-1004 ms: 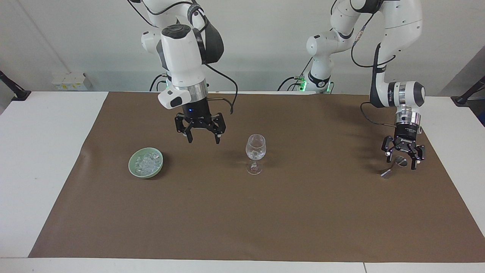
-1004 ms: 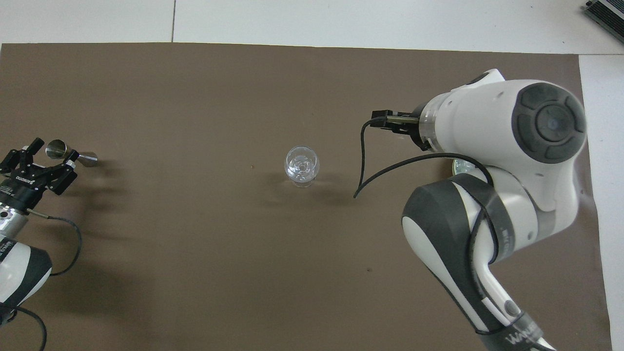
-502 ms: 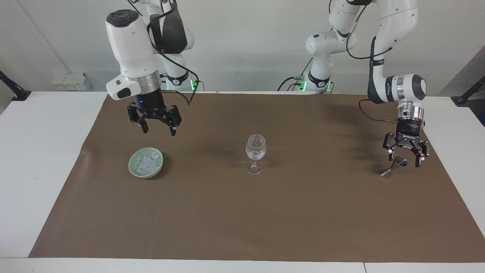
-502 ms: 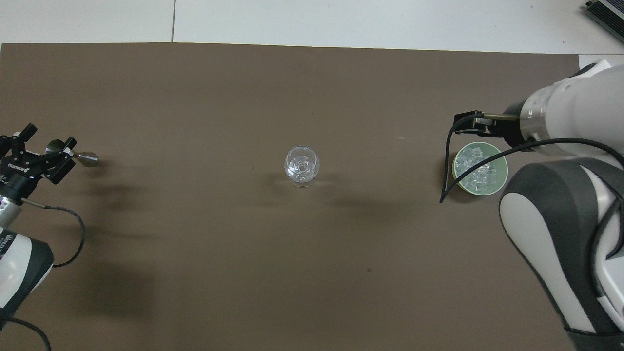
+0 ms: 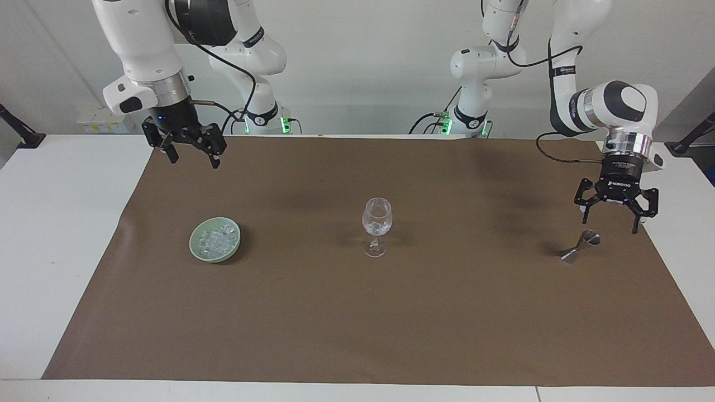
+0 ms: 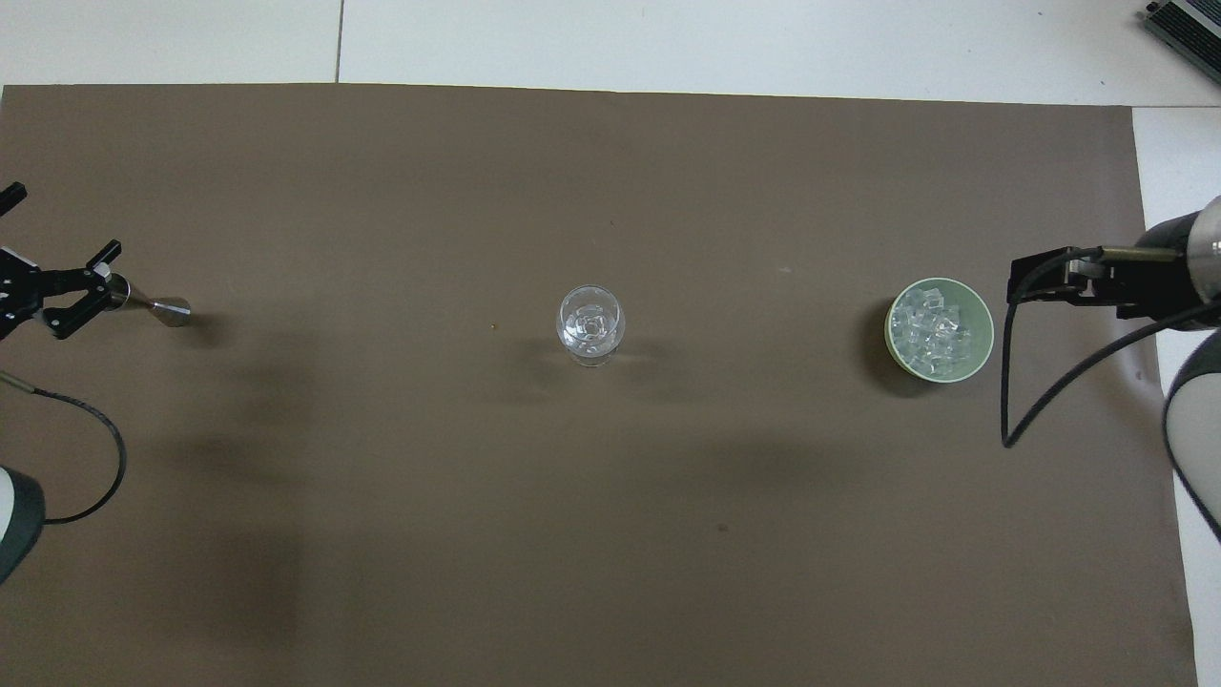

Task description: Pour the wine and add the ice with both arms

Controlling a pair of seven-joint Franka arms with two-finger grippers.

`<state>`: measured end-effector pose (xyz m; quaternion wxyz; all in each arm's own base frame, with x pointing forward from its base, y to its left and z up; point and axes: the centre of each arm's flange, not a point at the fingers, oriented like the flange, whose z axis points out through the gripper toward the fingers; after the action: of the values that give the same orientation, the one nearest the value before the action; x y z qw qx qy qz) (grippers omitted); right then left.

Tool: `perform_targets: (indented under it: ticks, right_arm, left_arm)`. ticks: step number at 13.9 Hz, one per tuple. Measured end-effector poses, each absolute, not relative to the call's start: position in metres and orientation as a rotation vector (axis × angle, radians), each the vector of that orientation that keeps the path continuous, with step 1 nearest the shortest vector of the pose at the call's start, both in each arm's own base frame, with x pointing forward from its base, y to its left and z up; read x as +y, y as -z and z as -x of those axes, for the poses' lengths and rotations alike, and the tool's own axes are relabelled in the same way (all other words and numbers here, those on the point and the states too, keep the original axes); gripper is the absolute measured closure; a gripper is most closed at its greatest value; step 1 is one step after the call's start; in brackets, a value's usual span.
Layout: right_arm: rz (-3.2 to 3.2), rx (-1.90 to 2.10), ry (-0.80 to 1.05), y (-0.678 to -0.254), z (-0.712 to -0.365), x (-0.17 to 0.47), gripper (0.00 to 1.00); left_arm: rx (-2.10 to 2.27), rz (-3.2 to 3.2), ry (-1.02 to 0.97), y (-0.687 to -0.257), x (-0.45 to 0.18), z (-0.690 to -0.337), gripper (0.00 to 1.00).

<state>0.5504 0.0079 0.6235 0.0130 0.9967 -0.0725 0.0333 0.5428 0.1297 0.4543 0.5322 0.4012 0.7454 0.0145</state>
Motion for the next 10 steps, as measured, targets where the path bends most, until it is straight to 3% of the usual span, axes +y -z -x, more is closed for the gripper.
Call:
perform_targets:
  ticks: [3, 10]
  right_arm:
    - [-3.108, -0.239, -0.053, -0.634, -0.541, -0.008, 0.0]
    - [-3.107, -0.242, -0.001, -0.633, -0.535, -0.012, 0.0]
  left_arm:
    - [1.684, -1.338, -0.177, -0.499, 0.116, -0.55, 0.0]
    - [1.317, -2.292, -0.25, -0.598, 0.069, -0.558, 0.0]
